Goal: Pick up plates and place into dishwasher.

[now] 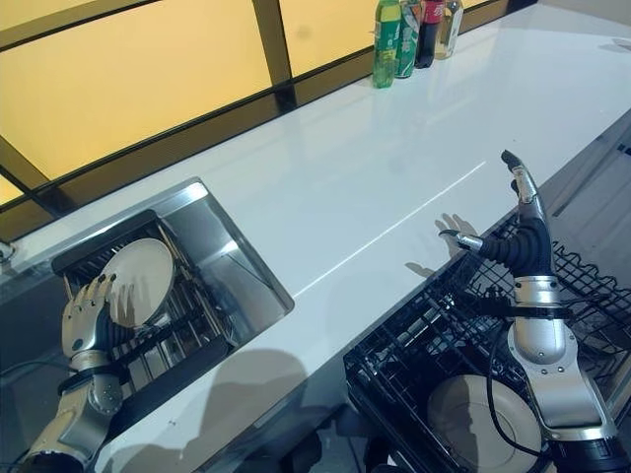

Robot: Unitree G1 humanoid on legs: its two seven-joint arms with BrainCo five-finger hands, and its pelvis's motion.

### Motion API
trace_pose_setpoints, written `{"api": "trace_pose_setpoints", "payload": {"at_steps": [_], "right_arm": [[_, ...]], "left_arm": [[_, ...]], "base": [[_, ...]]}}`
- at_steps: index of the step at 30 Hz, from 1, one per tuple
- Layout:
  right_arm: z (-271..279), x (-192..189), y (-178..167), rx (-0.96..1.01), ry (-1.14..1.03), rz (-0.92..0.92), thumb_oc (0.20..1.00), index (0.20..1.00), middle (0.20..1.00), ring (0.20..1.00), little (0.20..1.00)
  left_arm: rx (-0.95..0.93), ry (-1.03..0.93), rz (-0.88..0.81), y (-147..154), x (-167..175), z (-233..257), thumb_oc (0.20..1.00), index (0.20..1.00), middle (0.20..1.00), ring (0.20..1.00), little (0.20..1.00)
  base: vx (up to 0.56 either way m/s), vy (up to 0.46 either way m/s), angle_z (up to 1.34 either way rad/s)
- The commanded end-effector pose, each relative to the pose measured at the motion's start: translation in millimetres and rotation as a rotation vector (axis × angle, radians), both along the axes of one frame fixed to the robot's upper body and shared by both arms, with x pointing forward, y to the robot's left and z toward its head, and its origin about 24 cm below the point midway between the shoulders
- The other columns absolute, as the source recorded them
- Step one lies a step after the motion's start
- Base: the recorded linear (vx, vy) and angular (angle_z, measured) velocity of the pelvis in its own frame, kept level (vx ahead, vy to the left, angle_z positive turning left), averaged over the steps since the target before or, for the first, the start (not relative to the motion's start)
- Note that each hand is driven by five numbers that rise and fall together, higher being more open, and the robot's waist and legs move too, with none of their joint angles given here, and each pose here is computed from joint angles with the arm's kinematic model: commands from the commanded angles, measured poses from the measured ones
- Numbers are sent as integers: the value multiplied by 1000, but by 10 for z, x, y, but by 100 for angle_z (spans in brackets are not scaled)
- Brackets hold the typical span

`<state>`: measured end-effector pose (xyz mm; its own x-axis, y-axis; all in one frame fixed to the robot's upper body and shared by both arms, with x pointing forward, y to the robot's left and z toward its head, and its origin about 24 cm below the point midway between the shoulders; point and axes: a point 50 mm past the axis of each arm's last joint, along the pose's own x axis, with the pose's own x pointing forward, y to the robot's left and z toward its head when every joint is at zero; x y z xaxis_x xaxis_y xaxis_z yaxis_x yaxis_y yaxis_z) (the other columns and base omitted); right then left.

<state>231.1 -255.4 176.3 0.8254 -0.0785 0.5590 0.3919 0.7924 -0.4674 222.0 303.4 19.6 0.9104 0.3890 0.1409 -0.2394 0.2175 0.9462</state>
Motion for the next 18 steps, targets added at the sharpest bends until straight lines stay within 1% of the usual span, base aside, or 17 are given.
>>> {"api": "trace_pose_setpoints", "payload": {"at_steps": [1, 5, 9, 10, 11, 12, 13, 14, 18], "right_arm": [[255, -95, 137, 37, -177, 49, 1000, 1000, 1000, 1000, 1000], [247, -104, 149, 45, -179, 54, 1000, 1000, 1000, 1000, 1000], [257, -101, 141, 64, -190, 51, 1000, 1000, 1000, 1000, 1000], [256, -97, 142, 72, -194, 49, 1000, 1000, 1000, 1000, 1000], [254, -93, 150, 81, -199, 48, 1000, 1000, 1000, 1000, 1000], [244, -88, 161, 88, -203, 47, 1000, 1000, 1000, 1000, 1000], [232, -84, 173, 92, -205, 46, 1000, 1000, 1000, 1000, 1000], [218, -84, 183, 96, -205, 44, 1000, 1000, 1000, 1000, 1000], [188, -82, 177, 110, -193, 40, 1000, 1000, 1000, 1000, 1000]], "left_arm": [[-118, 203, -126, -527, -172, -565, 1000, 1000, 1000, 1000, 1000], [-118, 183, -97, -523, -174, -576, 1000, 1000, 1000, 1000, 1000], [-80, 104, -33, -418, -131, -494, 1000, 1000, 1000, 1000, 1000], [-78, 68, 7, -372, -124, -471, 1000, 1000, 1000, 1000, 1000], [-80, 42, 44, -331, -115, -457, 890, 890, 890, 890, 890], [-95, 9, 86, -287, -113, -449, 589, 589, 589, 589, 589], [-106, -15, 117, -261, -112, -444, 369, 369, 369, 369, 369], [-116, -35, 147, -242, -111, -440, 200, 200, 200, 200, 200], [-111, -94, 227, -129, -124, -396, 200, 200, 200, 200, 200]], "base": [[0, 0, 0], [-8, -2, 0], [-50, -18, 0], [-83, -35, -2], [-88, -42, 0], [-62, -38, 0], [-41, -33, 1], [0, 0, 0], [16, 4, 0]]}}
